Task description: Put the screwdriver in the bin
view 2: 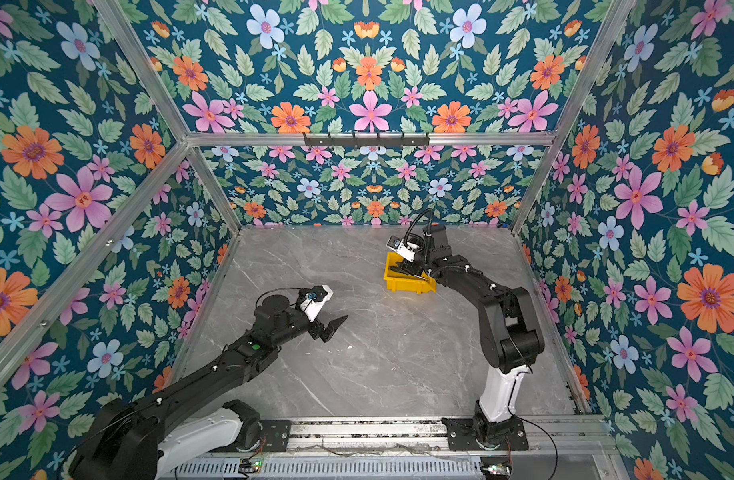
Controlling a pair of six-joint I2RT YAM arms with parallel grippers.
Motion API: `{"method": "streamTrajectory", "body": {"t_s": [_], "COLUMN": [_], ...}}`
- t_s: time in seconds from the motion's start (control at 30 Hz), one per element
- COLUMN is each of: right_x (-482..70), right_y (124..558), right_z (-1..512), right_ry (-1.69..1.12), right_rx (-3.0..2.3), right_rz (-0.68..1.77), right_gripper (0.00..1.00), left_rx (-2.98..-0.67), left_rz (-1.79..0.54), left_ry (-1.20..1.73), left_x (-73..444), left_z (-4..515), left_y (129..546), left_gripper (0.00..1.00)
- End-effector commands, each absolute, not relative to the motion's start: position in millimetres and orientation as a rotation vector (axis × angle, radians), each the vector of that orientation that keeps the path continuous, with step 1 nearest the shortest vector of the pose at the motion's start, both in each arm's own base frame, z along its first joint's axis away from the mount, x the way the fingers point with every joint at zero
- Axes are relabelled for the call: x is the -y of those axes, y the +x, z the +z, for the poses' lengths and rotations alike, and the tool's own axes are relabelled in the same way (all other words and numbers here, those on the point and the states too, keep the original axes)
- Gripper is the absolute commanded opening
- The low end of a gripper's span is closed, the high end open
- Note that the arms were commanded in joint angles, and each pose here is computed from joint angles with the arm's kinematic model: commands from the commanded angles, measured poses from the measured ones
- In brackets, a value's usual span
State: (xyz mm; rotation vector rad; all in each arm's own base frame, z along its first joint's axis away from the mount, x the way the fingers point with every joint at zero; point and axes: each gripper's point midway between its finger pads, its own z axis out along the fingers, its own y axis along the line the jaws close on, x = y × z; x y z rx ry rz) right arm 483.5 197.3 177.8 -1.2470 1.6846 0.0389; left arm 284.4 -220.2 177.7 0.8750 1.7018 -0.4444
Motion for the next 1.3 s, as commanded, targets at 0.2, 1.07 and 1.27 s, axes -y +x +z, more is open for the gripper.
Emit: {"method": "streamTrajectory", "body": {"t_s": [0.2, 1.07, 1.27], "right_x": [-163.4, -3.3, 1.7], "right_y": [432.2, 334.2, 348.2], "right_z": [234.7, 132.1, 129.4], "right_ry": [-0.925, 0.001, 0.041], "right_rx": [-1.636, -1.833, -1.806], "right_rz": [0.063, 0.075, 0.095], "right_gripper": [0.98, 0.99, 0.99], "left_rx": [-1.724, -1.62, -1.63], "left_rz": [-0.274, 0.077, 0.069], "left_ry": [0.509, -0.022, -0.02], "left_x": [155.5, -3.8, -4.9], "left_z": [186.2, 142.2, 129.8], "left_y": [325.9, 361.1, 367.5], "left_gripper": [1.0, 1.0, 1.0]}}
